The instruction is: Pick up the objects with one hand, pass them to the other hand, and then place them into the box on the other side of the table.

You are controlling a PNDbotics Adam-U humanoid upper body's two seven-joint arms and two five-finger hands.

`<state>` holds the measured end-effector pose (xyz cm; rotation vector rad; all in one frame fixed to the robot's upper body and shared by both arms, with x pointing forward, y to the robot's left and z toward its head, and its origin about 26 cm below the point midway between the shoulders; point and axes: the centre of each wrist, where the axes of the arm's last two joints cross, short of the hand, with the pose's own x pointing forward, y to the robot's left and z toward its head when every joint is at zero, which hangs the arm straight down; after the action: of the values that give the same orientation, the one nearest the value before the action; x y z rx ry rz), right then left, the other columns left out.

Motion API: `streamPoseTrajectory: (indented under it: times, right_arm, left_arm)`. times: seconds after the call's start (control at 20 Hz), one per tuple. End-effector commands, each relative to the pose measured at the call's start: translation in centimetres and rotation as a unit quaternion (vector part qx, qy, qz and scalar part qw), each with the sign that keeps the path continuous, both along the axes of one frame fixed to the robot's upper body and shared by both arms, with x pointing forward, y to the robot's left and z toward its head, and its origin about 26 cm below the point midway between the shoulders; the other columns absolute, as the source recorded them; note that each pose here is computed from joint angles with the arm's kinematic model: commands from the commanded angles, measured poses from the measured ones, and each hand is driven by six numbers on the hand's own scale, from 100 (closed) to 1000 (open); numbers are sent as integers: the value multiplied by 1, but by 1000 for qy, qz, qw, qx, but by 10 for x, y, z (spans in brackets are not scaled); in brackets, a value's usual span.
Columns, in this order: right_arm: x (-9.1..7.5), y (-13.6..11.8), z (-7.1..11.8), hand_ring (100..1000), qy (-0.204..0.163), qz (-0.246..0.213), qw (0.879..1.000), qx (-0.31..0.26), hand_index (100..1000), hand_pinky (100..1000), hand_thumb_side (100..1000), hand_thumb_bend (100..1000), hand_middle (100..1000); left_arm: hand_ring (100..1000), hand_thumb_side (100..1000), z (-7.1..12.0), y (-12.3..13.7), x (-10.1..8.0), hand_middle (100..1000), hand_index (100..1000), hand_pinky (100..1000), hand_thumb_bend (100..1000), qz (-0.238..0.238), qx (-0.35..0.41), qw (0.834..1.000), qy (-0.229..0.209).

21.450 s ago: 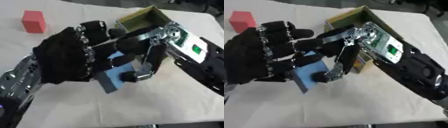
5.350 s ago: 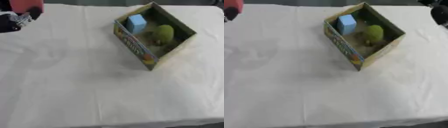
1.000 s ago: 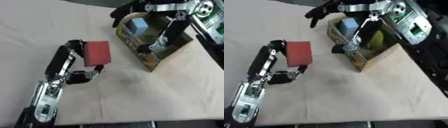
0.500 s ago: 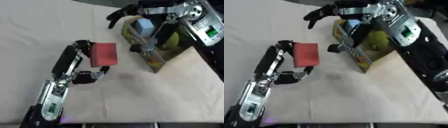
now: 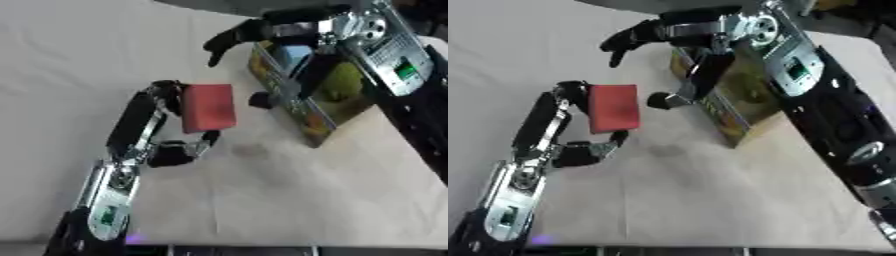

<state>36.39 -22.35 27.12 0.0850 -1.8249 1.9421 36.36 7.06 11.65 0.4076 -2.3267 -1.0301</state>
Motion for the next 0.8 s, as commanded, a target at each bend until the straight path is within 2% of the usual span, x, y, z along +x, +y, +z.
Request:
streamPoseTrajectory:
  times: [0.05, 0.6, 0.8]
  right_arm:
    - [-1, 0, 4, 1000, -9, -5, 1000, -6, 1000, 1000, 154, 248, 841]
    - [5, 4, 1, 1000, -21, -11, 1000, -1, 1000, 1000, 128, 301, 842]
    - [10, 5, -1, 1000, -31, -22, 999, 13, 1000, 1000, 139, 352, 842]
  left_arm:
    - [393, 277, 16, -5, -1, 463, 528, 452, 100, 0, -19, 1000, -14]
    - [390, 292, 27, -9, -5, 461, 528, 454, 100, 5, -25, 1000, -13]
    - [389, 304, 30, -12, -7, 460, 527, 454, 100, 5, -28, 1000, -7]
